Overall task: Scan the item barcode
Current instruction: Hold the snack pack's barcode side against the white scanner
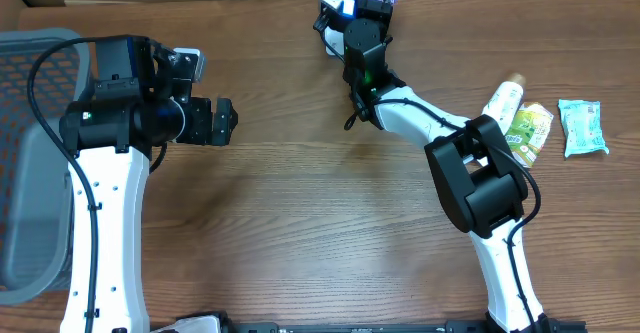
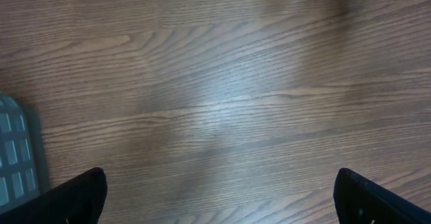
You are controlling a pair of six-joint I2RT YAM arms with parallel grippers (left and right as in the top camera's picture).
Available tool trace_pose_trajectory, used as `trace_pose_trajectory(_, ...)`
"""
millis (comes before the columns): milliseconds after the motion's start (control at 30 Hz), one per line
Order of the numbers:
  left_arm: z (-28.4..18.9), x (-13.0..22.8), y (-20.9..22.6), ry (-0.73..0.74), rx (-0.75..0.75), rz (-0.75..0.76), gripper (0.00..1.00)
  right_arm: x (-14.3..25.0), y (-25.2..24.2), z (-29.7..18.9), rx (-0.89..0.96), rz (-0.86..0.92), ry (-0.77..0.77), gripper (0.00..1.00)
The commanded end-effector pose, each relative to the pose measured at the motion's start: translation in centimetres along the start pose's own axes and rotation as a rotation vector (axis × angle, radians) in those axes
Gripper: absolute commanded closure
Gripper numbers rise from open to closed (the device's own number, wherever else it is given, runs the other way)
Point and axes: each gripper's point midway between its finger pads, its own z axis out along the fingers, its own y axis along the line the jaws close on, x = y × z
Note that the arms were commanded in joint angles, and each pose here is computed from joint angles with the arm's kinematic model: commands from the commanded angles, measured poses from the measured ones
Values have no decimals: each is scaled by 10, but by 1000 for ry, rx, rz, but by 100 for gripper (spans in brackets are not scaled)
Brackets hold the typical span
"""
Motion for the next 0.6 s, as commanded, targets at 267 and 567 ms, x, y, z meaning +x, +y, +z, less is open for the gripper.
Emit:
trace_pose_trajectory(267,0,-2,-3,-6,10,25,0,-16,-15,-2,22,128,-58,96)
trace_pose_trajectory(567,0,-2,-3,-6,11,25,1,-28,-5,-1,4,133,-135,96)
